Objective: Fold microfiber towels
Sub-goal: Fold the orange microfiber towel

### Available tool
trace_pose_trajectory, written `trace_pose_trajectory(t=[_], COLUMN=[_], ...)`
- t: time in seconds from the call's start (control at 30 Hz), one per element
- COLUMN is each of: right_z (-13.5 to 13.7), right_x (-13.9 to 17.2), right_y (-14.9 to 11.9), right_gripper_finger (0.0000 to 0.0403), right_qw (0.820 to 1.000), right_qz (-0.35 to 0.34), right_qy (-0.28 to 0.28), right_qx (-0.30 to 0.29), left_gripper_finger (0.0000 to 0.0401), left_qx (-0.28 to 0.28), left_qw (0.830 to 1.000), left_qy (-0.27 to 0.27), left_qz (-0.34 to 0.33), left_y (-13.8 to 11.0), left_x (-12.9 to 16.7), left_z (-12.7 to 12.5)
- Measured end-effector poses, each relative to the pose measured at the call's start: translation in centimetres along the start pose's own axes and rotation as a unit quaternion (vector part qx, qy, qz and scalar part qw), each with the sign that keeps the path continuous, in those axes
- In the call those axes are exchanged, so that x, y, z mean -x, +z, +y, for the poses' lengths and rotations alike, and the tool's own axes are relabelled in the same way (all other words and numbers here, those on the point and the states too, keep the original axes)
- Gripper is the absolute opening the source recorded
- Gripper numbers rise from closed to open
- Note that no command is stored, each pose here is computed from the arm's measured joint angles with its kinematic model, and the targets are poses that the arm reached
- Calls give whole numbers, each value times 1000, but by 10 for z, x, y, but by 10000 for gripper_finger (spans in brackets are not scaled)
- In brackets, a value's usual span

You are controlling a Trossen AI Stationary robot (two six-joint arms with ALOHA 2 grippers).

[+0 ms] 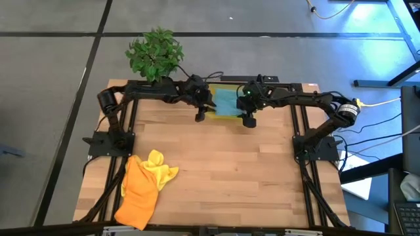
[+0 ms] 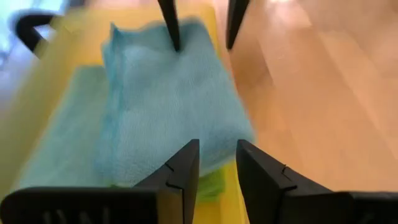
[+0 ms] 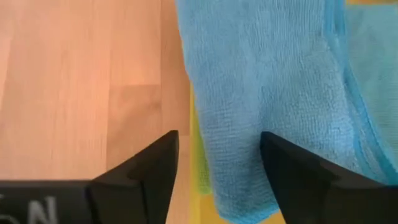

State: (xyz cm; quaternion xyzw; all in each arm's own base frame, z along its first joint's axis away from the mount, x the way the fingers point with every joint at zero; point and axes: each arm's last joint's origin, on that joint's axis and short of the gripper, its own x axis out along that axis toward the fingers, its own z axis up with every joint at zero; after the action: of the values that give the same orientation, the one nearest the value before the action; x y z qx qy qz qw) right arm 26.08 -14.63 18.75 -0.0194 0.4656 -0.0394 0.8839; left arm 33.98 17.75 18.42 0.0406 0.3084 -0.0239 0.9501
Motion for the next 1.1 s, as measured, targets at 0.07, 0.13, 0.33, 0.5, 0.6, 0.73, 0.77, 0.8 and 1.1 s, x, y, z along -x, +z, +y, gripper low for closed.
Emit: trace_pose_trajectory(t=[0.07, 0.13, 0.33, 0.5, 0.6, 0.73, 0.77, 0.8, 1.1], right_z=[0, 0, 0, -4, -5, -3, -2, -2, -13], right_x=[6, 11, 18, 14, 9, -8, -13, -18, -54], right_y=[2, 3, 13, 31, 30, 10, 4, -1, -28], right_gripper_finger=[234, 235, 222, 181, 139, 78, 64, 51, 15], right_qw=[1000, 1000, 997, 969, 953, 954, 955, 956, 969], right_qz=[-8, -17, -78, -235, -295, -299, -295, -291, -242], right_qy=[-4, -9, 8, 73, 64, 33, 31, 29, 32], right_qx=[6, 9, 15, -12, -6, 0, 1, 2, -27], left_gripper_finger=[98, 98, 98, 92, 82, 63, 58, 52, 9], left_qx=[3, 10, 29, 42, 29, 13, 4, -9, -45], left_qw=[1000, 1000, 999, 994, 997, 997, 996, 994, 983], left_qy=[11, 9, -31, -93, -38, 25, 32, 41, 29], left_qz=[-5, 1, -11, -48, -52, -76, -85, -101, -176], left_y=[8, 12, 22, 43, 61, 86, 91, 98, 117], left_x=[11, 19, 33, 37, 35, 42, 47, 52, 94], left_z=[-1, -4, -14, -43, -72, -119, -132, -145, -208])
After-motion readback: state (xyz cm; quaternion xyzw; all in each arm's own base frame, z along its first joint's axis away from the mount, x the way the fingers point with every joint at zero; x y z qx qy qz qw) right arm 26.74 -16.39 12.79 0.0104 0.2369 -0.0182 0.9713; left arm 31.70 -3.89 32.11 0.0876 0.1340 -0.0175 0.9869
